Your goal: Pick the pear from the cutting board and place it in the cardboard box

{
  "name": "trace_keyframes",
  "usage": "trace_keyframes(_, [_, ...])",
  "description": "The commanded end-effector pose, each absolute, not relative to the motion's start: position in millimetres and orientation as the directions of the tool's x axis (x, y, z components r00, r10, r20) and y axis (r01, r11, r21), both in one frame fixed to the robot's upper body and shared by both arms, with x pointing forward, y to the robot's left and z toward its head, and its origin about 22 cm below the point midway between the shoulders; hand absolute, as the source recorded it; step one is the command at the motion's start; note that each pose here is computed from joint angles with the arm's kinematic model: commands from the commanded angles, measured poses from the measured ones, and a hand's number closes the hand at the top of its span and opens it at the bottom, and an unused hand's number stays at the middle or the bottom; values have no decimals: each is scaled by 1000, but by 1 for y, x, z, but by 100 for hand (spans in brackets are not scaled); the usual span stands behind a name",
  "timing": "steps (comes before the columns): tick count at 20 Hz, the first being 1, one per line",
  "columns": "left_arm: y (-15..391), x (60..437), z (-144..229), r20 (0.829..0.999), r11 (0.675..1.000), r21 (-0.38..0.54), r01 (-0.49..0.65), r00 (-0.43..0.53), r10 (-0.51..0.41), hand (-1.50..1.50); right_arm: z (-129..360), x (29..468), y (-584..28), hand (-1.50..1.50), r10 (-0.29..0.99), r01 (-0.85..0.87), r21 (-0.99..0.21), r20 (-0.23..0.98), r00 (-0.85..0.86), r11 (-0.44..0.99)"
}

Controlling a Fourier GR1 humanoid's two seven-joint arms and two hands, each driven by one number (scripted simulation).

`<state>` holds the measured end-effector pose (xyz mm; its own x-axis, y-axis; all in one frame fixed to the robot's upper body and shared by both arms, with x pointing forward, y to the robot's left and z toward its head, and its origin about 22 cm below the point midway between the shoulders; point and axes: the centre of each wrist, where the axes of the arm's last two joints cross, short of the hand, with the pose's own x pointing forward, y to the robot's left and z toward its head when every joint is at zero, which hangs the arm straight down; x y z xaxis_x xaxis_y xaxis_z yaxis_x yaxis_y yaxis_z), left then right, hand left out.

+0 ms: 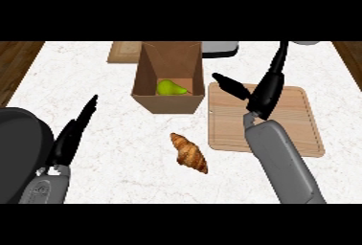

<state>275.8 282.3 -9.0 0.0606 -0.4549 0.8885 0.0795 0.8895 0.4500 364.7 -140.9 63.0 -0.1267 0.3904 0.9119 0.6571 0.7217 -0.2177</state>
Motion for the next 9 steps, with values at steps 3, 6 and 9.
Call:
trace_keyframes(3, [289,268,-3,885,885,459,78,44,-463,0,33,337,-177,-150,397,665,-219,909,-127,714])
trace_keyframes(6, [281,271,-12,892,893,444,73,58,-448,0,36,334,-203,-150,415,661,-240,902,-118,711])
trace_keyframes(9, [277,284,1,890,890,451,65,46,-454,0,25,334,-216,-150,414,659,-251,904,-102,709])
